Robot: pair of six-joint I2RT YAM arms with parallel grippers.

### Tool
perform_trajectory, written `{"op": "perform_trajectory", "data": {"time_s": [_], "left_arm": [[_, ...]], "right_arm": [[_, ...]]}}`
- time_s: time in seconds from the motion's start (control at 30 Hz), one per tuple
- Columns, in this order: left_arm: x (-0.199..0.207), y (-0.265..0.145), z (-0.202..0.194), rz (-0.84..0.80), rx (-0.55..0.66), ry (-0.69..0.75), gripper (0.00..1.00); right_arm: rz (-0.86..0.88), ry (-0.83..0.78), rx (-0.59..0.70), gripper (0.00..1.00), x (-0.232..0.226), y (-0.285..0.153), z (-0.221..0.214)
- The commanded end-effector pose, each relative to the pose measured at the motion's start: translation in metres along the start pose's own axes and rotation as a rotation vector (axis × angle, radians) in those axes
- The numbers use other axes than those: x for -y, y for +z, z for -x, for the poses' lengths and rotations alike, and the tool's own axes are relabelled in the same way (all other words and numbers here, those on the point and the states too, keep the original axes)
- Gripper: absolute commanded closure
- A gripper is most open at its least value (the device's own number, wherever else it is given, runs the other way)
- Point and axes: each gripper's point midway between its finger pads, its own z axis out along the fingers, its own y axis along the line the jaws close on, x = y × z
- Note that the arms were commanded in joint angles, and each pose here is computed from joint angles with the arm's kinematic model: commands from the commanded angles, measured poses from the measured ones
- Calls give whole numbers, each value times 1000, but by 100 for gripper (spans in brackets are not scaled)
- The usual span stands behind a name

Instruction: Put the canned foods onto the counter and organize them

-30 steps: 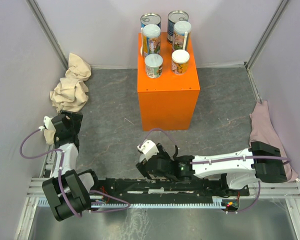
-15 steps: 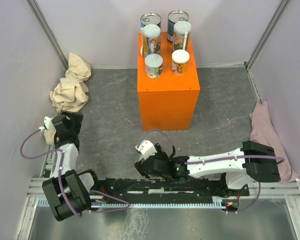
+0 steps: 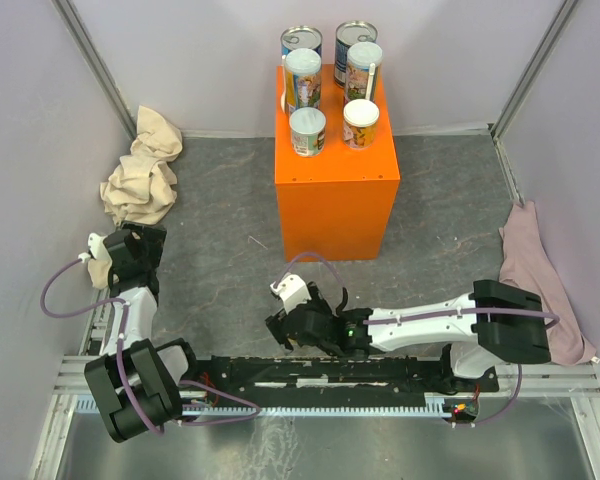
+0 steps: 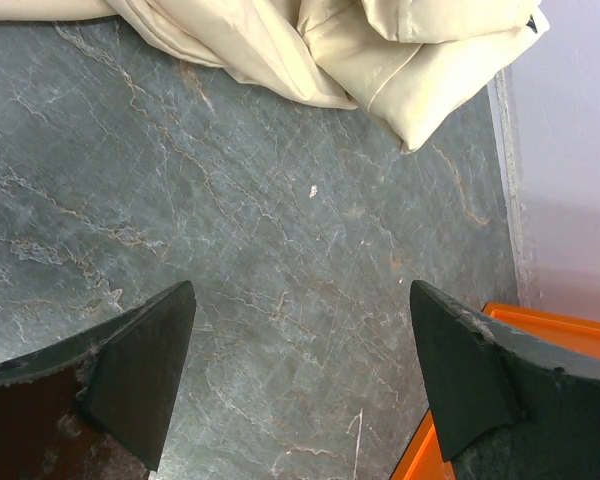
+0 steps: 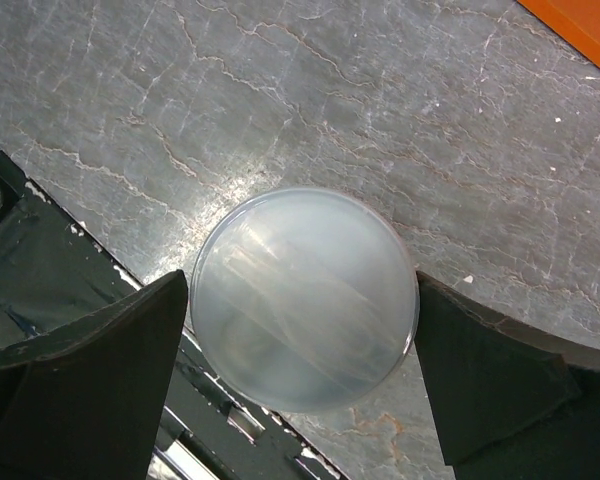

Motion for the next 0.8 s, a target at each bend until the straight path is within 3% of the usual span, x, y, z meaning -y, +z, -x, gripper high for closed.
{"op": "perform_trajectory", "data": {"time_s": [0.0,0.23,0.43,0.77], "left_arm": [[12,0,7,-50,22,-28,7],[13,0,7,-54,22,-30,6],[13,0,7,-54,22,-31,7],[14,0,5,-63,14,-37,7]], "right_arm": [[22,29,27,4,-4,6,7],[45,23,33,20,-6,5,8],[48,23,38,55,-6,2,10],[53,-3,97,84,-3,-24,47]]}}
